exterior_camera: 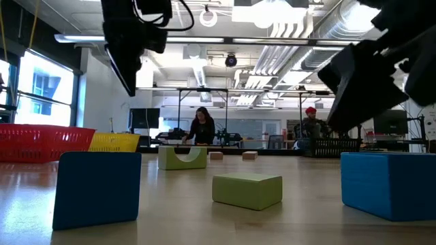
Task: Sort & place blocks by color
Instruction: Put the blue block into the red bin
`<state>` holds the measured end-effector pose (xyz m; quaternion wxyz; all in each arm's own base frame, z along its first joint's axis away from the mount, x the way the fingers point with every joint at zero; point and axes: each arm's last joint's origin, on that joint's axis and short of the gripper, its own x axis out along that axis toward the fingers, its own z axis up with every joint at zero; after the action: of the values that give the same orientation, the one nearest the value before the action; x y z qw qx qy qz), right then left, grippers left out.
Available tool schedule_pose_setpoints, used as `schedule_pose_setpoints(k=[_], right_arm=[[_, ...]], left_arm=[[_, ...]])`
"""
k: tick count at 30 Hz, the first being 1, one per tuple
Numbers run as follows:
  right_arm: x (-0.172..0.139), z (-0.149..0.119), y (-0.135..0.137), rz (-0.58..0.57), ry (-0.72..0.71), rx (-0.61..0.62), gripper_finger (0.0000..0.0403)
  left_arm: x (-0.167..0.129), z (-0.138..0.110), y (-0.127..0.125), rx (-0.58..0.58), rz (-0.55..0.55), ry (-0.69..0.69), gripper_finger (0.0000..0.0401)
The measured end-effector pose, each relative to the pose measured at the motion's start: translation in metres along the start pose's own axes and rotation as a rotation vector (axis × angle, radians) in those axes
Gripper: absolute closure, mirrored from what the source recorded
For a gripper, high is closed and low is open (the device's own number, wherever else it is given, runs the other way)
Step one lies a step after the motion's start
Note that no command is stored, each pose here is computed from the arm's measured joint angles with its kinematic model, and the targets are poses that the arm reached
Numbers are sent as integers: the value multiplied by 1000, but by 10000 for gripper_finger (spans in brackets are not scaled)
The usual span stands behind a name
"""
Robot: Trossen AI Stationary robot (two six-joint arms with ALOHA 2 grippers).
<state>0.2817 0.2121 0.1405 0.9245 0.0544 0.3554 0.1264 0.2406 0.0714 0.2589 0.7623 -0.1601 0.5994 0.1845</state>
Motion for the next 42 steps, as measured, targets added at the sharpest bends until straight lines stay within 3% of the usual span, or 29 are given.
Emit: schedule_pose_setpoints(k=[15, 24, 32, 42], right_arm=[[20, -19, -3, -8, 74, 22, 177], [20, -18, -3, -9, 63, 39, 300], [21, -12, -6, -22, 13, 49, 301], [22, 16, -31, -38, -131, 94, 301]], left_arm=[[-2, -18, -43, 78, -22, 51, 190], [-3, -23, -54, 124, -32, 52, 190], [-4, -28, -68, 182, -45, 41, 190], [-6, -24, -86, 249, -107, -85, 190]])
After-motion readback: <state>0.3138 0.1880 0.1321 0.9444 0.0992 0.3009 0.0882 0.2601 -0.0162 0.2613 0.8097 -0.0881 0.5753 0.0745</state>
